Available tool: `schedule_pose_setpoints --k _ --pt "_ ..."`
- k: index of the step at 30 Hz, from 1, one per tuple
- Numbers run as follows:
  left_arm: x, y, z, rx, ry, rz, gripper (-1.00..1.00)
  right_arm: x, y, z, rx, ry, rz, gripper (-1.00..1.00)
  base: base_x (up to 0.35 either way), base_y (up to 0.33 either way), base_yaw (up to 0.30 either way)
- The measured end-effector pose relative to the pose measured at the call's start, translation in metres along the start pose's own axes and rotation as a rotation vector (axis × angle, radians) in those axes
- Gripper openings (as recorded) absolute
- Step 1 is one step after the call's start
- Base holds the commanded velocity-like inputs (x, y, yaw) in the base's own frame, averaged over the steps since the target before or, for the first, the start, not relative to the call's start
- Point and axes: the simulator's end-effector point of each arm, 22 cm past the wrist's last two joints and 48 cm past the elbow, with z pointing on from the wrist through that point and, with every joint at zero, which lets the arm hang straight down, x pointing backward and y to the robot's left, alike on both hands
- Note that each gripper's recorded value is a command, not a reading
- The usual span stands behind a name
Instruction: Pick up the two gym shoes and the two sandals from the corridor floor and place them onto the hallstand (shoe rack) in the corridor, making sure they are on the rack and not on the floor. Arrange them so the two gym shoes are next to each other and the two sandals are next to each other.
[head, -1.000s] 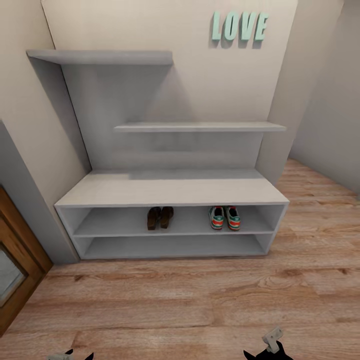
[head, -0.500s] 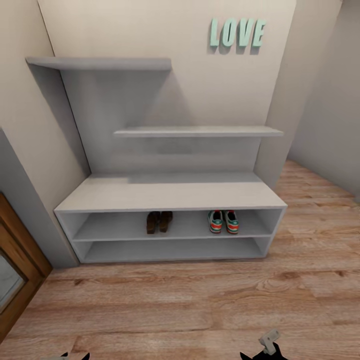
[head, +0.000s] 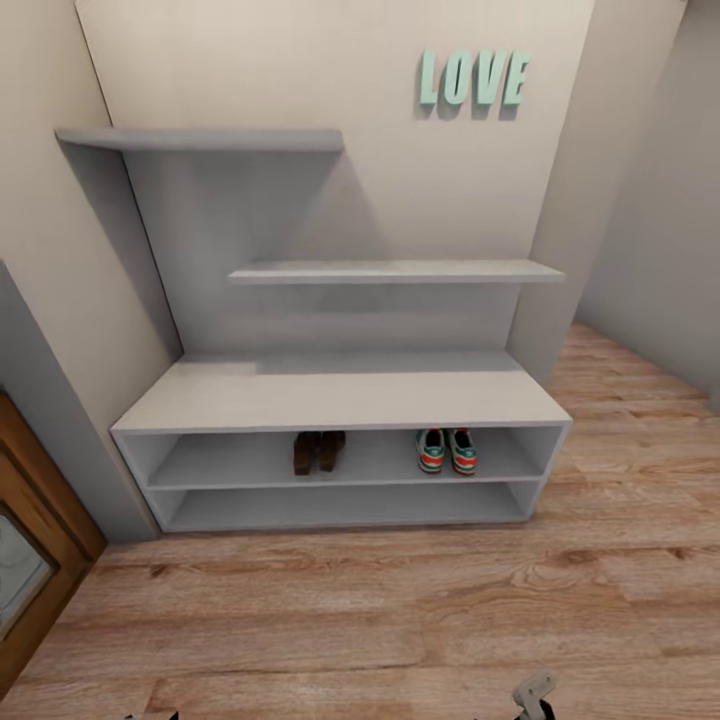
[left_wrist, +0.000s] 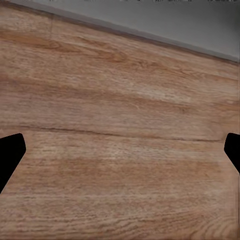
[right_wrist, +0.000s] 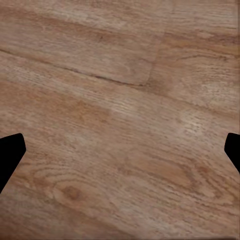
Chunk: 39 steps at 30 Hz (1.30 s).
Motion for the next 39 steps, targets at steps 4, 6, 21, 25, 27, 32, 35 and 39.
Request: schedule_pose_setpoints --k 4,6,21,25,27,32,35,39 --pt "-0.006 -0.003 -0.004 -0.002 0.001 -0.003 1.00 -0.001 0.007 -0.004 0.006 0.007 0.008 1.00 0.000 0.000 0.000" --pt "-0.010 -0.003 -0.006 -0.004 0.000 -0.004 1.00 0.002 0.013 -0.006 0.005 0.015 0.014 1.00 0.000 0.000 0.000" --pt "-0.037 -0.012 -0.021 -0.007 -0.005 -0.007 1.00 -0.013 0.033 -0.024 -0.014 0.024 0.027 1.00 0.000 0.000 0.000" --pt "-0.044 -0.014 -0.025 -0.010 -0.007 -0.008 1.00 -0.019 0.035 -0.029 -0.015 0.024 0.027 1.00 0.000 0.000 0.000" --pt "-0.044 -0.014 -0.025 -0.010 -0.007 -0.010 1.00 -0.019 0.035 -0.029 -0.015 0.025 0.027 1.00 0.000 0.000 0.000" --pt "-0.043 -0.014 -0.025 -0.010 -0.006 -0.013 1.00 -0.019 0.035 -0.029 -0.015 0.025 0.027 1.00 0.000 0.000 0.000" --pt "-0.041 -0.015 -0.025 -0.010 -0.004 -0.017 1.00 -0.019 0.035 -0.029 -0.015 0.025 0.027 1.00 0.000 0.000 0.000" --pt "-0.040 -0.015 -0.025 -0.010 -0.002 -0.021 1.00 -0.019 0.035 -0.029 -0.015 0.025 0.027 1.00 0.000 0.000 0.000"
